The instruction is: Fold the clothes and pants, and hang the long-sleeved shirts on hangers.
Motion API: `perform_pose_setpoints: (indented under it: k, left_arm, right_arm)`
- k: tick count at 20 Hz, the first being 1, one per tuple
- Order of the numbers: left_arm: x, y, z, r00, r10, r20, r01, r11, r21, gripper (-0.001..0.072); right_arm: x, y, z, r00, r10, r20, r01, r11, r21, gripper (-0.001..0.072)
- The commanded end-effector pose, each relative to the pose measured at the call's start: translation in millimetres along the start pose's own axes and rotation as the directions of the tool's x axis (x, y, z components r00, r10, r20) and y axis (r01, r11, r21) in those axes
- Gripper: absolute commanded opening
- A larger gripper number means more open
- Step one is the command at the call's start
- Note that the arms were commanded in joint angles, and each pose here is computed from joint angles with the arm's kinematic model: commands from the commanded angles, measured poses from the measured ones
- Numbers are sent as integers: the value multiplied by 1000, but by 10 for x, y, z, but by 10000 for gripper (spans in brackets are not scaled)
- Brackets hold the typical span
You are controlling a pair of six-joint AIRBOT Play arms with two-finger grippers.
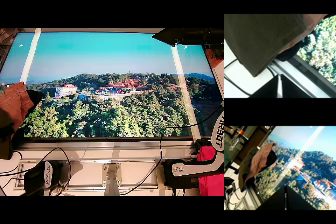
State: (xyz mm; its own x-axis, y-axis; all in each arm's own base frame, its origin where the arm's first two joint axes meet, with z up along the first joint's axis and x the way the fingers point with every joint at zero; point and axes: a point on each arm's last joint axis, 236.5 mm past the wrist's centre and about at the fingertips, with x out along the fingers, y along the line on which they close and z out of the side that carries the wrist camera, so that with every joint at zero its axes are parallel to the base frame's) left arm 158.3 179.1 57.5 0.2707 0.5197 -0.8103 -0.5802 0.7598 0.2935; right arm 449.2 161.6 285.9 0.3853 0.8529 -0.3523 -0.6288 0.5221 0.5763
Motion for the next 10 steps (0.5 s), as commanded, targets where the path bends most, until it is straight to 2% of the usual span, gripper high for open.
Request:
perform_pose_setpoints:
  k: [1, 2, 4, 8, 10]
  left_arm:
    - [143, -1, -12, 999, 31, 23, -33, 995, 90, 435]
    - [157, 54, 12, 998, 60, 36, -64, 989, 132, 495]
    - [164, 201, 127, 989, 125, 77, -140, 965, 220, 496]
    - [263, 87, 464, 978, 94, 186, -140, 958, 251, 508]
    - [420, 21, 373, 989, 86, 118, -116, 953, 279, 604]
  right_arm:
    - [-1, 3, 2, 1000, 0, 0, 0, 1000, -1, 28]
    - [-2, 4, 3, 1000, 0, 1, 0, 1000, -1, 28]
    - [-1, 3, 2, 1000, 0, 0, 0, 1000, -1, 28]
    - [-1, 3, 1, 1000, 0, 0, 0, 1000, 0, 28]
    - [-1, 3, 2, 1000, 0, 0, 0, 1000, -1, 28]
